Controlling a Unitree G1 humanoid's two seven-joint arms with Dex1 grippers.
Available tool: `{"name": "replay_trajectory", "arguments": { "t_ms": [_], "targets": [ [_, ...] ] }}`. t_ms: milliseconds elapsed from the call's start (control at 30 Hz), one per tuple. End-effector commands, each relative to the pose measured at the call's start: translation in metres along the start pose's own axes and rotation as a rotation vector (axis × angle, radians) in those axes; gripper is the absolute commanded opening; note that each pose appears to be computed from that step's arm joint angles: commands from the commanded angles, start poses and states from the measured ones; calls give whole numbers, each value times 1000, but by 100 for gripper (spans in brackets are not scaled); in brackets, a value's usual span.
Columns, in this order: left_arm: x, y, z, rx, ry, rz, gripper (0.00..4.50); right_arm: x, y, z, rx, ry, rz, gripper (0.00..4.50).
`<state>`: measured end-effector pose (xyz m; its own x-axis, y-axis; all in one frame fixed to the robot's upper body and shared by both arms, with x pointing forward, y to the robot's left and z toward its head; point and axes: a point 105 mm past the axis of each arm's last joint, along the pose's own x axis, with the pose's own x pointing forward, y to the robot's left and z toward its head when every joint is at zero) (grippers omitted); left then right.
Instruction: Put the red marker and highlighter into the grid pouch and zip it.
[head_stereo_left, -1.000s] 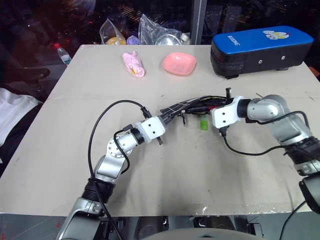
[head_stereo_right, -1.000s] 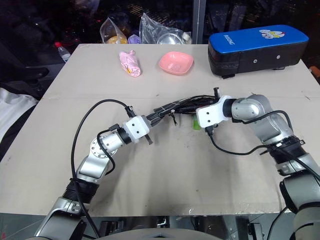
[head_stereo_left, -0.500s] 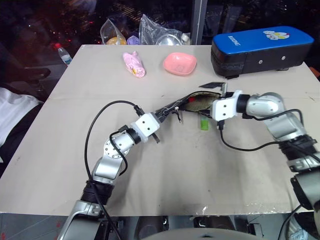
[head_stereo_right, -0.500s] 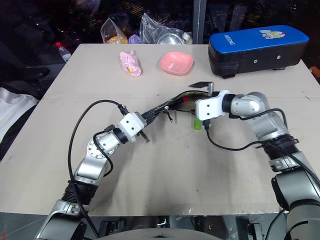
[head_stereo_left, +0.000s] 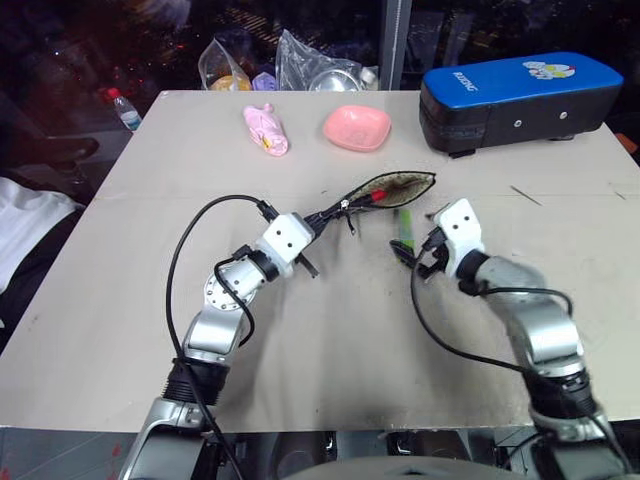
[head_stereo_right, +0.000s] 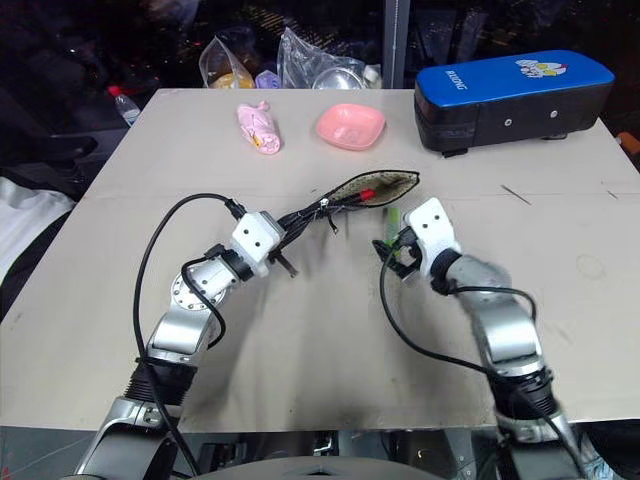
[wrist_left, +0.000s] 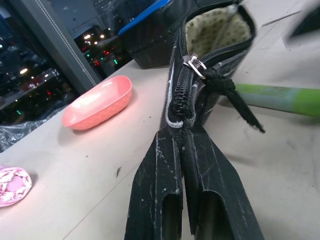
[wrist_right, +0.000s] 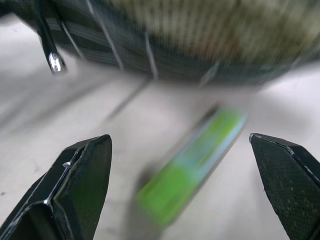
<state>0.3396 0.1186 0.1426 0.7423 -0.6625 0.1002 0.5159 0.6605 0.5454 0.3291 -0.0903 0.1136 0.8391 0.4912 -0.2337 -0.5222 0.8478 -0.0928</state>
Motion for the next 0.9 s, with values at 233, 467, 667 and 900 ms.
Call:
{"name": "replay_trajectory", "arguments": {
  "t_ms": [233, 467, 667, 900],
  "targets": [
    [2, 6, 15, 24, -47, 19, 0, 14, -5, -27, 128, 93, -166, 361],
    [0, 6, 13, 22, -41, 31, 0, 2, -37, -15, 142, 66, -292, 79],
    [2, 4, 14, 16, -45, 30, 0, -32, -101, 14, -57, 19, -416, 79],
    [3, 2, 14, 9, -49, 23, 0, -66, -117, 68, -549, -100, -247, 79]
  ]
}}
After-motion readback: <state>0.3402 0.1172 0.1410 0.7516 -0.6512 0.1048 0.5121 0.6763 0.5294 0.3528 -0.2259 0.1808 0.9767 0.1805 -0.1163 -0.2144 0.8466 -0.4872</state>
